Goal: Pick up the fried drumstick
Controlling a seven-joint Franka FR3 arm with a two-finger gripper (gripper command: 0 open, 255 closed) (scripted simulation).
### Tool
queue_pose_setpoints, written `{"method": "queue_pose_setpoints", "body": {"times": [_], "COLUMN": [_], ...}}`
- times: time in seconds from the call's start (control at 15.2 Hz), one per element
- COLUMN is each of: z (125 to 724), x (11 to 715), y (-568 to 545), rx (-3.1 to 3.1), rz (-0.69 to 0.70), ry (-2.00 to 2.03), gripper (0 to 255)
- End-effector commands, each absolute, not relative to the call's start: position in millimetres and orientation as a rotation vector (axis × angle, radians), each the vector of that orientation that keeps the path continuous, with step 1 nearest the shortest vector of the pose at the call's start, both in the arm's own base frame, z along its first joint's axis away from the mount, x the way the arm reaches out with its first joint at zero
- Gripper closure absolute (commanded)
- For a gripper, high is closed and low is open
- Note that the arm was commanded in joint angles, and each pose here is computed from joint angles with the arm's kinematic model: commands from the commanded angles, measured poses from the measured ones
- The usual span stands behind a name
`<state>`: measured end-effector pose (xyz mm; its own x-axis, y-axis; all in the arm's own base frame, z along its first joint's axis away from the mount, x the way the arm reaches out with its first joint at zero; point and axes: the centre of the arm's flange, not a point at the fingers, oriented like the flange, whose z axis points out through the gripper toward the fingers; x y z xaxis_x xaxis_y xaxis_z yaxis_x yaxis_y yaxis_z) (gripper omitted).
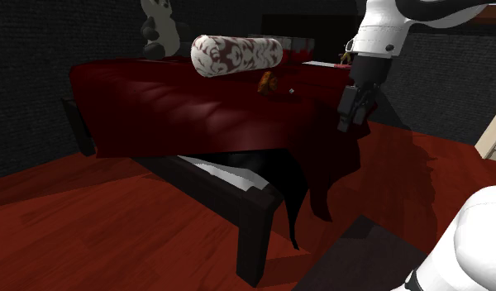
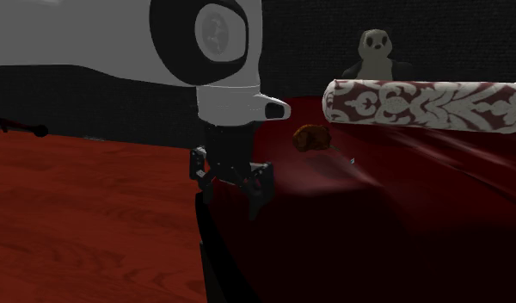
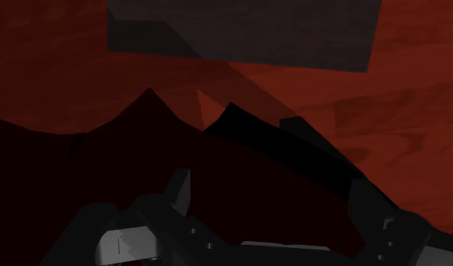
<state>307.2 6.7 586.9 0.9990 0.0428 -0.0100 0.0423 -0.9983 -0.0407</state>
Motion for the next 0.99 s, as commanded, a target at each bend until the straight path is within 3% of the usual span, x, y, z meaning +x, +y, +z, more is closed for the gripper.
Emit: {"method": "queue_pose_setpoints", "body": {"times": [0.0,0.92], "z": [586.9,646.1], "x": [307.2,481.3], "y": [6.7,-8.8], "rx": [-3.100,-3.165], "rz": [0.017,0.036], "ry": [-0.066,-0.256], "gripper": [0,0]}}
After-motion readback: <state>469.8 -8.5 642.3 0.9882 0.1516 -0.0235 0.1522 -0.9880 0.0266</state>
